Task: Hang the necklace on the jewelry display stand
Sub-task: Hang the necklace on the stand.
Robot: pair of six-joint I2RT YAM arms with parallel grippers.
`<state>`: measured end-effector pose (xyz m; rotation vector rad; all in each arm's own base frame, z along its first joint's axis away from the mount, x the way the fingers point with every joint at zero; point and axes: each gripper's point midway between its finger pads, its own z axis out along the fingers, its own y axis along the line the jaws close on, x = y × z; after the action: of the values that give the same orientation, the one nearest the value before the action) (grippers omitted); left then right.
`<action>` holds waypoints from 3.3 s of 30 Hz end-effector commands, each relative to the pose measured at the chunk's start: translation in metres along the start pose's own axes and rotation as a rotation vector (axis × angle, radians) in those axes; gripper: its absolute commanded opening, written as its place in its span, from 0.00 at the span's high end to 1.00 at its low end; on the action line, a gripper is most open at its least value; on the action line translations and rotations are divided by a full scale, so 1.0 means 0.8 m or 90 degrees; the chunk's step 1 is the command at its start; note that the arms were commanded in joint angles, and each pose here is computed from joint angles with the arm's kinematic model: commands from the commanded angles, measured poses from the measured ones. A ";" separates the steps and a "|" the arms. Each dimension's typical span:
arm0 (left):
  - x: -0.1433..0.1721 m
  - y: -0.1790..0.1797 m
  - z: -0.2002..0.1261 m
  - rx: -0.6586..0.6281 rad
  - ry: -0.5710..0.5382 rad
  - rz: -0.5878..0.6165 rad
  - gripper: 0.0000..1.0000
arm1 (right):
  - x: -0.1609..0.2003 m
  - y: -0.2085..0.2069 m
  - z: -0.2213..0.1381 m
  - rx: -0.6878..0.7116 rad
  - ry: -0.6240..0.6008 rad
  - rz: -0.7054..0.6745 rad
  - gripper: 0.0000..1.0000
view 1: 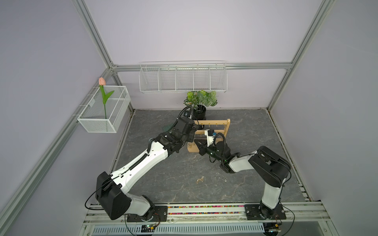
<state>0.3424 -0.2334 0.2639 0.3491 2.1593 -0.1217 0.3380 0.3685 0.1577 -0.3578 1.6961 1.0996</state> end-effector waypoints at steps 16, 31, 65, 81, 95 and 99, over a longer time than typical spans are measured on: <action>-0.004 0.004 -0.004 0.001 -0.008 -0.023 1.00 | -0.025 0.017 -0.012 -0.028 -0.032 0.023 0.93; 0.019 0.001 0.009 -0.003 0.025 -0.048 1.00 | -0.044 0.002 -0.020 0.000 -0.074 0.015 0.93; 0.038 0.000 0.024 -0.014 0.055 -0.070 1.00 | -0.048 -0.005 -0.010 0.018 -0.082 0.016 0.87; 0.050 -0.004 0.031 -0.008 0.072 -0.071 1.00 | -0.026 -0.010 -0.018 0.019 -0.056 0.022 0.70; 0.052 -0.002 0.024 -0.001 0.070 -0.080 1.00 | 0.007 -0.017 -0.012 0.007 -0.020 0.034 0.59; 0.052 -0.004 0.025 0.001 0.070 -0.080 1.00 | 0.014 -0.018 -0.004 0.006 -0.012 0.035 0.59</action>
<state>0.3359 -0.2355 0.2177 0.2525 2.2862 -0.1671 0.3406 0.3535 0.1315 -0.2922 1.7477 1.0927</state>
